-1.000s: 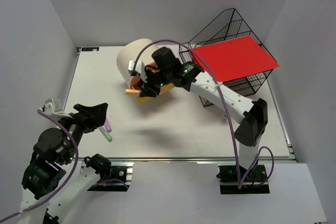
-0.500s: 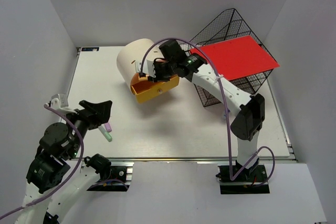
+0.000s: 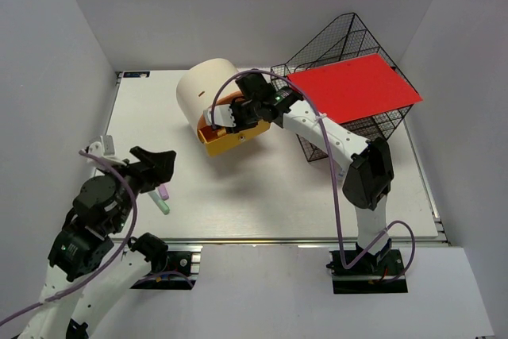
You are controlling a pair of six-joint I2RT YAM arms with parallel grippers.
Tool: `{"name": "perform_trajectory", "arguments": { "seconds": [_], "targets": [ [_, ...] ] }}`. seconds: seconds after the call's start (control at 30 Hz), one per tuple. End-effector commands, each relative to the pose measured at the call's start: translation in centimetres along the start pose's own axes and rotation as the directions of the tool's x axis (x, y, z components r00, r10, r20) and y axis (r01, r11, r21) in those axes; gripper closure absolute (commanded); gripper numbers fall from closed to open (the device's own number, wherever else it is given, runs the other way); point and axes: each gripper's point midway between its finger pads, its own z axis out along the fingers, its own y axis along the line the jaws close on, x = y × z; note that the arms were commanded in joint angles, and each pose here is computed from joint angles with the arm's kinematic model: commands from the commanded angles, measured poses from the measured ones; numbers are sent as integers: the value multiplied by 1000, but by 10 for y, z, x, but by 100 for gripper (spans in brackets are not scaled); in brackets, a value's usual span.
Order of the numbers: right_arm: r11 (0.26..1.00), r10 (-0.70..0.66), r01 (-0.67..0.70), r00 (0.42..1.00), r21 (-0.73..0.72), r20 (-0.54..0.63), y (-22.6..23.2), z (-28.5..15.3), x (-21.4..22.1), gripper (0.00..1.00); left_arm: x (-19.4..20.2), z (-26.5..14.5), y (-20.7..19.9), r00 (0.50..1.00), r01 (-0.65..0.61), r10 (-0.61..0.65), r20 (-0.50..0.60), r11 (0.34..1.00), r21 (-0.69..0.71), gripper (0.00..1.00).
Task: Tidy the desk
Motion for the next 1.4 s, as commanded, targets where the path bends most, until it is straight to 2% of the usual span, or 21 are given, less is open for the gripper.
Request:
{"name": "perform_trajectory", "arguments": {
  "seconds": [0.0,0.13,0.23,0.27,0.3,0.33,0.37,0.4,0.43,0.47,0.5,0.53,0.6,0.63,0.7,0.8,0.93,1.07,1.17,1.27,1.37],
  "targets": [
    [997,-25,23,999,77,22,-20,-10,-9,58,23,17,4,995,-31,26,-96,998,-50,2],
    [994,-16,12,999,110,41,-26,-25,-15,56,58,41,17,957,-117,64,-282,977,-177,2],
    [990,9,-18,998,139,64,-33,-43,-22,56,70,52,26,937,-160,66,-342,954,-254,5],
    [988,30,-40,997,147,72,-34,-49,-25,56,72,55,29,935,-171,71,-348,948,-267,10],
    [983,93,-111,988,147,126,-36,-58,-35,69,74,59,30,935,-177,74,-348,944,-277,14],
    [976,127,-156,975,151,183,-38,-75,-47,94,82,64,37,924,-204,82,-374,932,-301,19],
    [964,176,-213,959,157,221,-41,-85,-52,100,83,68,43,923,-218,85,-374,919,-330,34],
    [930,307,-353,900,103,310,-33,-103,-70,100,86,71,48,920,-233,90,-380,908,-348,42],
    [905,351,-412,864,106,360,-40,-122,-74,100,94,75,55,913,-251,86,-399,890,-381,49],
    [895,389,-444,821,38,419,-24,-138,-88,100,94,77,63,912,-276,100,-398,868,-414,61],
    [839,516,-540,755,-63,405,3,-130,-82,100,95,79,66,910,-288,104,-402,856,-430,66],
    [820,548,-562,722,-104,423,14,-135,-84,100,95,81,71,911,-290,101,-400,846,-447,68],
    [781,594,-603,637,-161,492,27,-162,-93,100,96,88,75,913,-297,103,-395,833,-468,69],
    [757,627,-624,609,-194,486,45,-151,-81,100,95,91,80,916,-290,91,-392,823,-488,69],
    [753,632,-607,562,-254,533,64,-170,-83,100,101,100,85,914,-287,77,-397,814,-504,67],
    [734,665,-574,497,-363,557,100,-165,-75,80,108,114,107,908,-302,52,-417,771,-561,61],
    [725,682,-561,499,-401,535,109,-171,-67,69,112,130,133,901,-301,16,-433,742,-600,50],
    [774,612,-559,538,-298,580,104,-188,-62,67,102,140,154,909,-288,-2,-416,718,-633,44],
    [792,580,-553,545,-260,606,104,-200,-61,66,108,141,171,889,-318,-13,-459,704,-636,37],
    [799,560,-559,559,-221,612,101,-203,-56,66,126,137,201,849,-369,-57,-525,647,-667,37],
    [797,560,-565,563,-212,608,101,-201,-51,66,138,131,215,822,-375,-99,-561,647,-664,40]
  ]
}}
